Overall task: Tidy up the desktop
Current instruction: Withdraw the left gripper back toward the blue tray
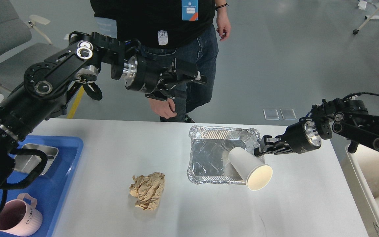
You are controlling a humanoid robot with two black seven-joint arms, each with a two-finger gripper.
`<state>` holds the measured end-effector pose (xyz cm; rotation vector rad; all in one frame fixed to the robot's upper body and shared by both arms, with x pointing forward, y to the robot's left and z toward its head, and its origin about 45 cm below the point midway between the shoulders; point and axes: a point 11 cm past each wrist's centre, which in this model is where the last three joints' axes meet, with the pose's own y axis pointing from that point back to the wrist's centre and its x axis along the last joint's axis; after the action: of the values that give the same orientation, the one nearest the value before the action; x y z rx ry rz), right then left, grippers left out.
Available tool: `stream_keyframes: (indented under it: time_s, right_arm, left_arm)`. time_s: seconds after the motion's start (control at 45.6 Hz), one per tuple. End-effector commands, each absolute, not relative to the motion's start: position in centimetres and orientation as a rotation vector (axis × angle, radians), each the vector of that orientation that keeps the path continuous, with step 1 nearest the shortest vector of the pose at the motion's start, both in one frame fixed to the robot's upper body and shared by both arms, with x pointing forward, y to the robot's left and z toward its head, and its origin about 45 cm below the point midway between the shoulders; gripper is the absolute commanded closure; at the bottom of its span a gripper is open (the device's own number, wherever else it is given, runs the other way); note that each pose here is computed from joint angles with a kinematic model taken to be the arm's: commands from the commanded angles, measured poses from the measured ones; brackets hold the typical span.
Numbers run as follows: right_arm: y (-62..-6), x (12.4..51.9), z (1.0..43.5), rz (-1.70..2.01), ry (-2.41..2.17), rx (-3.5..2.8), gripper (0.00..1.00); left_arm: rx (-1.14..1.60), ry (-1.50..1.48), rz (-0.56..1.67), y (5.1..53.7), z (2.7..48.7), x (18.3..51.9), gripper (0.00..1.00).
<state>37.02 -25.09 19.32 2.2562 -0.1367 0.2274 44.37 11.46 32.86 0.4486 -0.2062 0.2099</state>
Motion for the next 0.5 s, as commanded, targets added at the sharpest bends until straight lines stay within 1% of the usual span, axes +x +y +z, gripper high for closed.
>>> stream_keyframes:
  time_s: [0.0,0.175,0.307,0.394,0.482]
  right_arm:
    - [-25.8,37.0,19.4,0.222,-0.153,2.249,1.00]
    - [-26.9,37.0,19.7,0.208,-0.185,2.246,1.00]
    - [-27.5,37.0,19.9,0.185,-0.215,2.257,1.00]
    - [-28.1,37.0,20.0,0.182,-0.231,2.251,1.00]
    - [-28.6,37.0,20.1,0.178,-0.244,2.247,1.00]
  left_arm:
    - [0.387,-0.192,0.357,13.7,32.1,45.5,0.07]
    - [0.261,-0.202,0.552,14.6,31.0,46.2,0.07]
    - [0.078,-0.306,0.771,15.3,32.0,46.8,0.05]
    - [-0.040,-0.360,0.885,16.5,31.5,46.4,0.03]
    - [-0.152,-0.387,0.913,17.6,30.6,45.4,0.03]
